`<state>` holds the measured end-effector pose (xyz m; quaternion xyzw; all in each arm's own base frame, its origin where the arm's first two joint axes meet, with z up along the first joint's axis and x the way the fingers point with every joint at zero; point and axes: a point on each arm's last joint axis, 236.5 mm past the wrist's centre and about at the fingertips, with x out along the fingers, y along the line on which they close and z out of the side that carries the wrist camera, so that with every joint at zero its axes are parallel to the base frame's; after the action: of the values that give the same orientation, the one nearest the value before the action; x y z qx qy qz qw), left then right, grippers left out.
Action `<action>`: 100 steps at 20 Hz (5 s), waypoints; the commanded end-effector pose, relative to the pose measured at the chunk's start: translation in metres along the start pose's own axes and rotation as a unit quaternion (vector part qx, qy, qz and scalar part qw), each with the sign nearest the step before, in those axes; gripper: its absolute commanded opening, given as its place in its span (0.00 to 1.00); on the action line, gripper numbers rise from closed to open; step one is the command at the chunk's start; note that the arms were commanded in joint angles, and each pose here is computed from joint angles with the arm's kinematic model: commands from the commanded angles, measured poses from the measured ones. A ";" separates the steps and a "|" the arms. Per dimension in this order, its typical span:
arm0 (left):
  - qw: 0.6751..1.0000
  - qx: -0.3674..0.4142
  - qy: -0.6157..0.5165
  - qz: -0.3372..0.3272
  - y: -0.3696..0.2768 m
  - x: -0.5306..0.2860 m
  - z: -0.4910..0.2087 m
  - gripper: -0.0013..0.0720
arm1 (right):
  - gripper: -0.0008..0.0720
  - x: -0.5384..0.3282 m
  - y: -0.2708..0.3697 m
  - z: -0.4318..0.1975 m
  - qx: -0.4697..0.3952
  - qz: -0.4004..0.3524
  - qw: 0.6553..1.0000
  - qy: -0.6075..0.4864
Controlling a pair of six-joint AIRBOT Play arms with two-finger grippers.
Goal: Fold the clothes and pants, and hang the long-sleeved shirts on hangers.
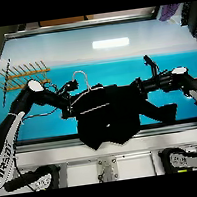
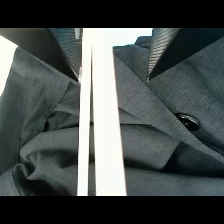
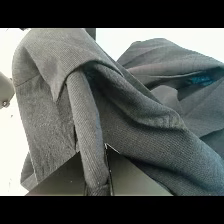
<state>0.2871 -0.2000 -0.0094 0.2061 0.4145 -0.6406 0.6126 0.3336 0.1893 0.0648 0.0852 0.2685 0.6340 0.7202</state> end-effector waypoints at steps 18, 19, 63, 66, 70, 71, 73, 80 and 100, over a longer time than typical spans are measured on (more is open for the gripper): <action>0.996 -0.090 -0.010 0.013 0.010 -0.011 -0.008 0.58 | 0.03 -0.007 0.002 0.055 -0.032 0.000 0.993 -0.118; 0.995 -0.097 -0.010 0.015 0.011 -0.012 -0.008 0.58 | 0.03 -0.007 0.002 0.055 -0.032 0.000 0.993 -0.117; 0.815 -0.553 -0.055 0.166 -0.071 0.074 -0.068 0.58 | 0.04 -0.028 0.012 0.104 -0.054 -0.051 0.982 -0.176; 0.812 -0.560 -0.027 0.159 -0.068 0.087 -0.071 0.58 | 0.03 -0.029 0.016 0.107 -0.058 -0.051 0.981 -0.177; 0.801 -0.577 -0.010 0.159 -0.053 0.087 -0.072 0.05 | 0.03 -0.032 0.026 0.114 -0.072 -0.053 0.980 -0.179; 0.796 -0.583 -0.013 0.162 -0.046 0.080 -0.072 0.05 | 0.04 -0.033 0.030 0.116 -0.073 -0.053 0.980 -0.179; 0.784 -0.591 -0.027 0.188 -0.025 0.047 -0.078 0.05 | 0.04 -0.036 0.042 0.122 -0.083 -0.052 0.979 -0.181; 0.728 -0.615 -0.112 0.283 0.023 -0.090 -0.108 0.05 | 0.03 -0.034 0.072 0.115 -0.087 -0.036 0.985 -0.142; 0.795 -0.513 -0.117 0.302 0.089 -0.228 -0.004 0.05 | 0.04 -0.019 0.149 0.082 -0.054 0.051 0.996 -0.039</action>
<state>0.4047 -0.0369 0.1376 -0.1115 0.5039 -0.1153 0.8488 0.2539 0.2065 0.1848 0.0595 0.2291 0.6606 0.7125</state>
